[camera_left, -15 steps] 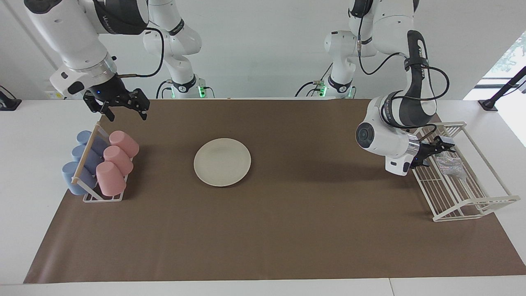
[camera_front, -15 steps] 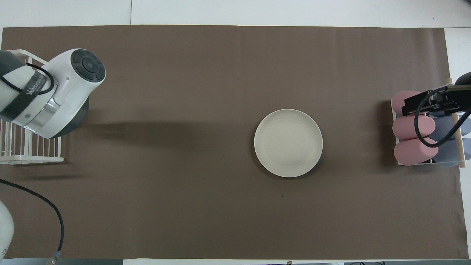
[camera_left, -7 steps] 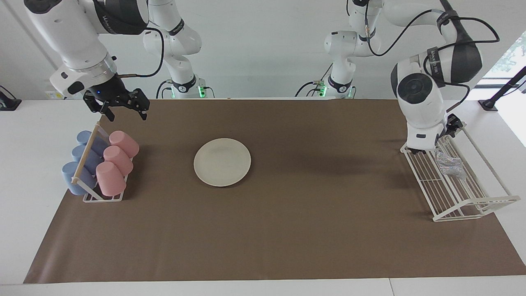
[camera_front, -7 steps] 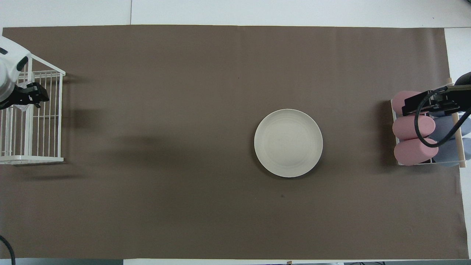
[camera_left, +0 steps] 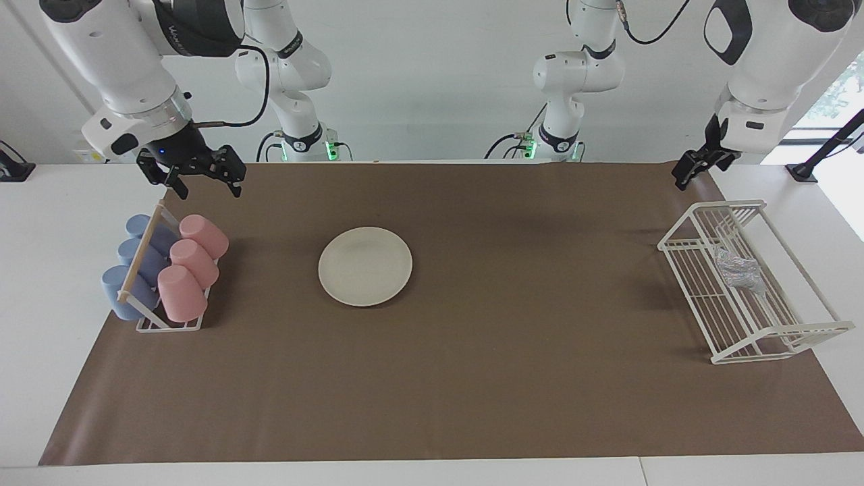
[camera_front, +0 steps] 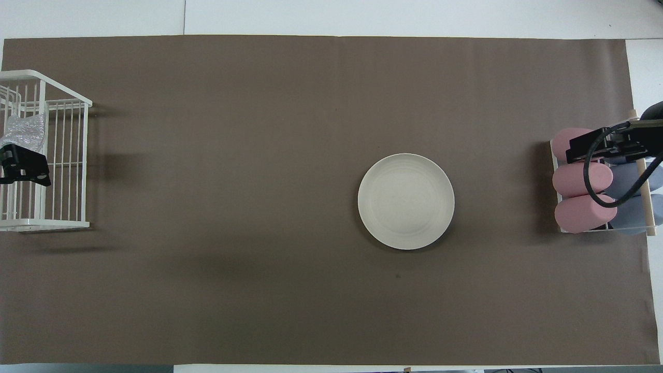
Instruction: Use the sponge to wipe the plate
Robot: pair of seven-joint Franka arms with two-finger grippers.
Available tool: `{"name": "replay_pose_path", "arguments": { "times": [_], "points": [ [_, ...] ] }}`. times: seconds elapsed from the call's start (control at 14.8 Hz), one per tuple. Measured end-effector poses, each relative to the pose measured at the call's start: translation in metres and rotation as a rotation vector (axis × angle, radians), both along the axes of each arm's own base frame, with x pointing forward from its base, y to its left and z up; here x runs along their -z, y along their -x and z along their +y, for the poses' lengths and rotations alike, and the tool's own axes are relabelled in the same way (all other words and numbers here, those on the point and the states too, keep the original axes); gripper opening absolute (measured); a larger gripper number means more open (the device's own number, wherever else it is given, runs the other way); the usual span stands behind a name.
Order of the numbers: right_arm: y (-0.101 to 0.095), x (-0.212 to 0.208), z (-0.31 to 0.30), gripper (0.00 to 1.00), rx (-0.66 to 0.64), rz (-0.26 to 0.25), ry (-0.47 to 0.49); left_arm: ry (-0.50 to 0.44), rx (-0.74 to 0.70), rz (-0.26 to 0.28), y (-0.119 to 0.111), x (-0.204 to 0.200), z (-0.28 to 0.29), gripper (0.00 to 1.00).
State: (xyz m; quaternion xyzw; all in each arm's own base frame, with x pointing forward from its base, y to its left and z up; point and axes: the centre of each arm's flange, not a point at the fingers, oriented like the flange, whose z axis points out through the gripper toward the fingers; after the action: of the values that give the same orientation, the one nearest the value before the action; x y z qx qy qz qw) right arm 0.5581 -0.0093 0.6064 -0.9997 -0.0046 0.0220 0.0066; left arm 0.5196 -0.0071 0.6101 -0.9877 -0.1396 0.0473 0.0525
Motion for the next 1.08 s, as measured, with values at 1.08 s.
{"name": "replay_pose_path", "arguments": {
  "times": [1.08],
  "points": [
    [0.0,0.0,0.0,1.0,0.0,0.0,0.0,0.069,0.183,-0.005,-0.024,-0.022,-0.023,1.0]
  ]
}}
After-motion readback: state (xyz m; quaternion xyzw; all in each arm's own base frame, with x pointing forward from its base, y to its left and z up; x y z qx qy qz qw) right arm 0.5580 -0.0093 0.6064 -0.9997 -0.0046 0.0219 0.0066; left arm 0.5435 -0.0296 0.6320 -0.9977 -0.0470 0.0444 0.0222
